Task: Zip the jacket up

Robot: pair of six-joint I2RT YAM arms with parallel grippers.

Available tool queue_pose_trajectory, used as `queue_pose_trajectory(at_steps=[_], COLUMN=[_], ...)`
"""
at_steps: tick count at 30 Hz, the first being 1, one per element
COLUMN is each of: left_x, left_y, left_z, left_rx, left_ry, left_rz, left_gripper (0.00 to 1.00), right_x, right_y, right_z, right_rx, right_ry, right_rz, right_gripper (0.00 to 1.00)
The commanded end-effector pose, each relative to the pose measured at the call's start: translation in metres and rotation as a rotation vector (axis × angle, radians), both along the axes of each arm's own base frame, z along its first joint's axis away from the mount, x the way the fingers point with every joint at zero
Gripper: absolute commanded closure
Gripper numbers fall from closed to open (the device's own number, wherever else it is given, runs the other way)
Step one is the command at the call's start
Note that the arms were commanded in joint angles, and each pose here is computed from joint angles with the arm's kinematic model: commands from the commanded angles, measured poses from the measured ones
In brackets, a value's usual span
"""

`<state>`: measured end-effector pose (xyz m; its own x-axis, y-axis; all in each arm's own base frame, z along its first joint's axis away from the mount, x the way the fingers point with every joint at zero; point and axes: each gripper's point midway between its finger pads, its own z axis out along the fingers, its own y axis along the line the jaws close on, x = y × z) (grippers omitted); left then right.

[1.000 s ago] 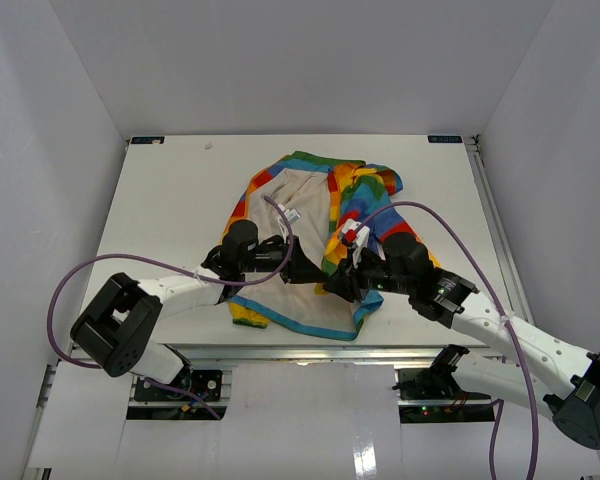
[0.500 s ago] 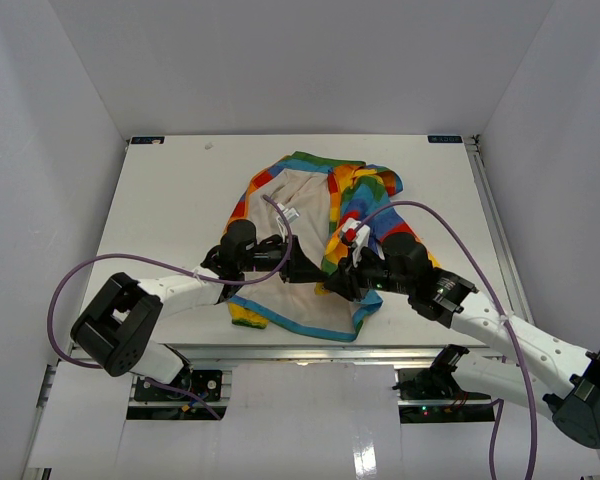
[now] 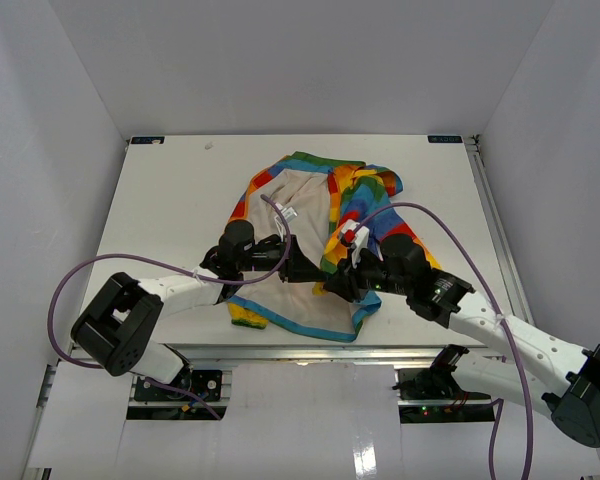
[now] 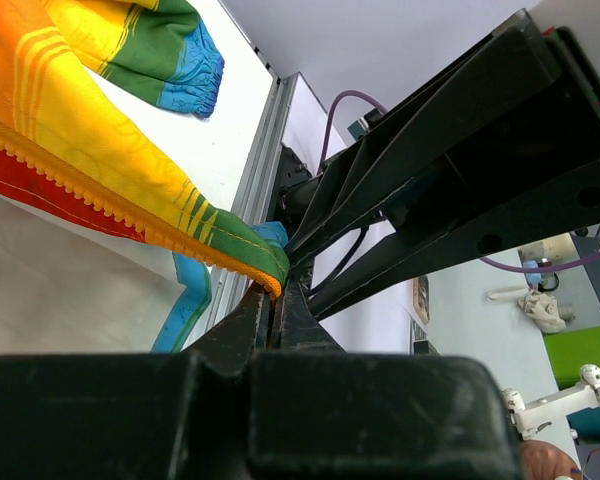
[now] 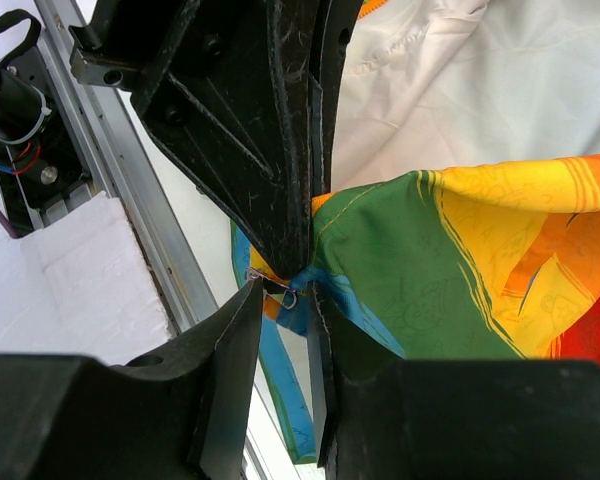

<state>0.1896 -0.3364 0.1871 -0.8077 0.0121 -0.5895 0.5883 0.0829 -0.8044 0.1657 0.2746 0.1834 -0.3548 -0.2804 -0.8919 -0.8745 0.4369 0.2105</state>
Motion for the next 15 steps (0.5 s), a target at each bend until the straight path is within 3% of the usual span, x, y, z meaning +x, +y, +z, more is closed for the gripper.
queue_pose_trajectory(at_steps=[1, 4, 12, 15], left_x=[-0.001, -0.001, 0.002, 0.006], left_y=[0.002, 0.002, 0.002, 0.002], left_z=[0.007, 0.007, 0.002, -0.002], left_rx=[-0.027, -0.026, -0.011, 0.005], left_ry=[-0.027, -0.027, -0.021, -0.028], left_rz=[-0.016, -0.012, -0.001, 0.014], left_gripper=[1.0, 1.0, 1.0, 1.0], right_x=[-0.005, -0.005, -0.006, -0.003], right_y=[0.006, 0.008, 0.01, 0.009], right_z=[0.001, 0.0, 0.008, 0.014], right_rx=[0.032, 0.034, 0.058, 0.063], right_ry=[0.011, 0.019, 0.004, -0.011], right_rz=[0.031, 0.039, 0.045, 0.03], right_gripper=[0.69, 0.7, 0.9, 0.92])
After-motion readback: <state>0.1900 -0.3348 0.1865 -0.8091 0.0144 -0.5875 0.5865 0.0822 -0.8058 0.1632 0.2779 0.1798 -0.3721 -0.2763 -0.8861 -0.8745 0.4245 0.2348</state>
